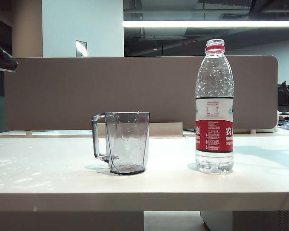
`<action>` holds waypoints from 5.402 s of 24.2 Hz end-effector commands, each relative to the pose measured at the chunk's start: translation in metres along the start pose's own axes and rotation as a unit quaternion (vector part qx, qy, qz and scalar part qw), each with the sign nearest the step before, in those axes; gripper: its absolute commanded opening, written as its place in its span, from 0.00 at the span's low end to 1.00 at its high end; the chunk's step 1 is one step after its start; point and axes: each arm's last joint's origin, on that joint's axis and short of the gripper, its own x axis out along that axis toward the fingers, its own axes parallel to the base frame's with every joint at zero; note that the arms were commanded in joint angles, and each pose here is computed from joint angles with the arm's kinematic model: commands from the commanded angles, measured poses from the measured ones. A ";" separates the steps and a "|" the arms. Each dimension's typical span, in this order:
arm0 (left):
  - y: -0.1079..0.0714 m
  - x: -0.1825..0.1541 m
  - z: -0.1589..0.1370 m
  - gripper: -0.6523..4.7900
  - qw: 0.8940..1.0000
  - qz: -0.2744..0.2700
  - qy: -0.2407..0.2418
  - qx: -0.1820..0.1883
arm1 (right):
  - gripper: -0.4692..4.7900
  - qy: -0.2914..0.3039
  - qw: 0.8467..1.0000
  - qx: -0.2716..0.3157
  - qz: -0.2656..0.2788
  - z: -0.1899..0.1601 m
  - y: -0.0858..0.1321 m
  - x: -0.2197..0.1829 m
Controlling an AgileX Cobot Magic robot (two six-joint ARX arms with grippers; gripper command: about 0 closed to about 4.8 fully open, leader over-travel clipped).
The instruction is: Pick up the mineral water bottle on the table and pour water into the mug until it's half full.
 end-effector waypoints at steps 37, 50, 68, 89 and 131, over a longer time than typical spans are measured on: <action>0.000 0.000 0.002 0.12 1.000 0.002 -0.007 -0.001 | 0.13 -0.052 0.995 0.087 0.015 -0.340 0.035 -0.114; 0.000 -0.001 0.002 0.12 1.000 0.002 -0.008 0.000 | 0.13 0.024 0.995 0.097 0.018 -0.355 0.036 -0.107; 0.000 -0.001 0.002 0.12 1.000 0.001 -0.008 0.000 | 0.13 0.047 0.992 0.083 0.079 -0.359 0.050 -0.101; 0.000 -0.001 0.002 0.12 1.000 0.001 -0.008 0.000 | 0.20 -0.122 0.984 0.066 0.113 -0.336 0.077 -0.088; 0.000 -0.001 0.002 0.12 1.000 0.002 -0.008 0.000 | 0.91 -0.106 0.979 -0.006 0.171 -0.324 0.107 -0.002</action>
